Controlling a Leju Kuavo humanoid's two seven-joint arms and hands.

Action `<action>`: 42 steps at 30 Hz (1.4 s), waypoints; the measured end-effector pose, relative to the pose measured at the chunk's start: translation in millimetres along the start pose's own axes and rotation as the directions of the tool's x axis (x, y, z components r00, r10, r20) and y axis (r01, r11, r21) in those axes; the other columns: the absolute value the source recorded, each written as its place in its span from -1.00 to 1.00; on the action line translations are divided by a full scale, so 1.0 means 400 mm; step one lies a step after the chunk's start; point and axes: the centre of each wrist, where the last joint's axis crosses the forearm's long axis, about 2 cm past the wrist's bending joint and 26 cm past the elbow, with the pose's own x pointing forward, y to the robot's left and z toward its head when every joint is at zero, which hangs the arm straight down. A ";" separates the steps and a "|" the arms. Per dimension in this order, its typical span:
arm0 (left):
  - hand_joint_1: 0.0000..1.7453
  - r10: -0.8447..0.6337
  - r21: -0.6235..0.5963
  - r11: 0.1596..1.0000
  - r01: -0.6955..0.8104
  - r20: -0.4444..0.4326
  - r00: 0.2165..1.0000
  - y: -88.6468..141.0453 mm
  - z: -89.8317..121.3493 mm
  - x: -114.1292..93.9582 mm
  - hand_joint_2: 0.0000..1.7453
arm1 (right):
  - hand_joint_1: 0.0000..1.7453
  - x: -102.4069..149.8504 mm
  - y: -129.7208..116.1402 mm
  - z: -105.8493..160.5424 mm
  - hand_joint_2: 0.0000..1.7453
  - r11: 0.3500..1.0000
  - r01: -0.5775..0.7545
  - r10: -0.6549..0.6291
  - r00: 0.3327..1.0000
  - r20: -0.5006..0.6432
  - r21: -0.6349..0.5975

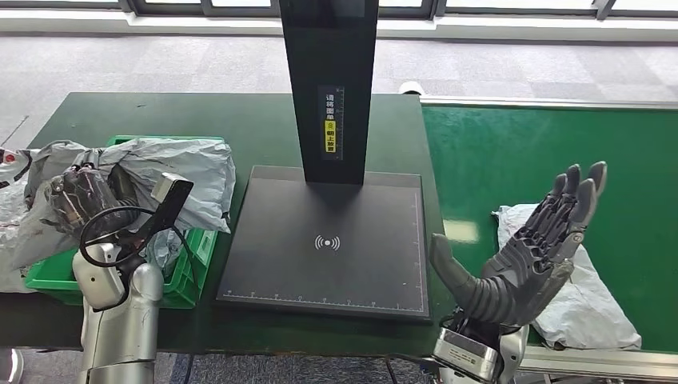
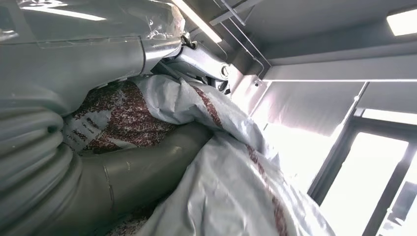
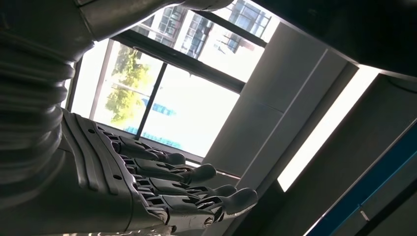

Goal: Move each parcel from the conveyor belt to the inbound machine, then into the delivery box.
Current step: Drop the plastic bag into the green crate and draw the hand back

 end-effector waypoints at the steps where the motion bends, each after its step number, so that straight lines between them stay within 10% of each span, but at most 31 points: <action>1: 1.00 -0.005 -0.008 1.000 0.005 -0.004 1.000 -0.004 0.002 -0.006 1.00 | -1.00 0.000 0.000 0.000 1.00 1.000 0.000 0.000 1.000 0.000 -0.001; 17: 1.00 -0.047 -0.083 0.996 0.040 -0.077 0.996 -0.046 0.013 -0.055 1.00 | -1.00 0.001 -0.002 0.002 1.00 1.000 -0.004 0.004 1.000 0.001 0.002; 27: 0.62 -0.113 -0.208 0.974 0.087 -0.117 0.987 -0.111 0.027 -0.103 1.00 | -1.00 0.001 -0.004 0.006 1.00 1.000 -0.009 0.009 1.000 0.001 0.007; 32: -1.00 -0.124 -0.242 0.966 0.092 -0.121 0.985 -0.124 0.032 -0.109 1.00 | -1.00 0.001 -0.004 0.006 1.00 1.000 -0.010 0.010 1.000 0.002 0.008; 36: -1.00 -0.149 -0.293 0.950 0.106 -0.127 0.981 -0.135 0.033 -0.113 1.00 | -1.00 0.001 -0.004 0.006 1.00 1.000 -0.010 0.010 1.000 0.000 0.009; 40: -1.00 -0.153 -0.318 0.943 0.099 -0.149 0.977 -0.146 0.036 -0.117 -1.00 | -1.00 0.001 -0.004 0.006 1.00 1.000 -0.010 0.010 1.000 -0.002 0.009; 42: -1.00 -0.130 -0.308 0.949 0.071 -0.173 0.976 -0.148 0.037 -0.122 -1.00 | -1.00 0.000 -0.004 0.008 1.00 1.000 -0.010 0.010 1.000 -0.005 0.010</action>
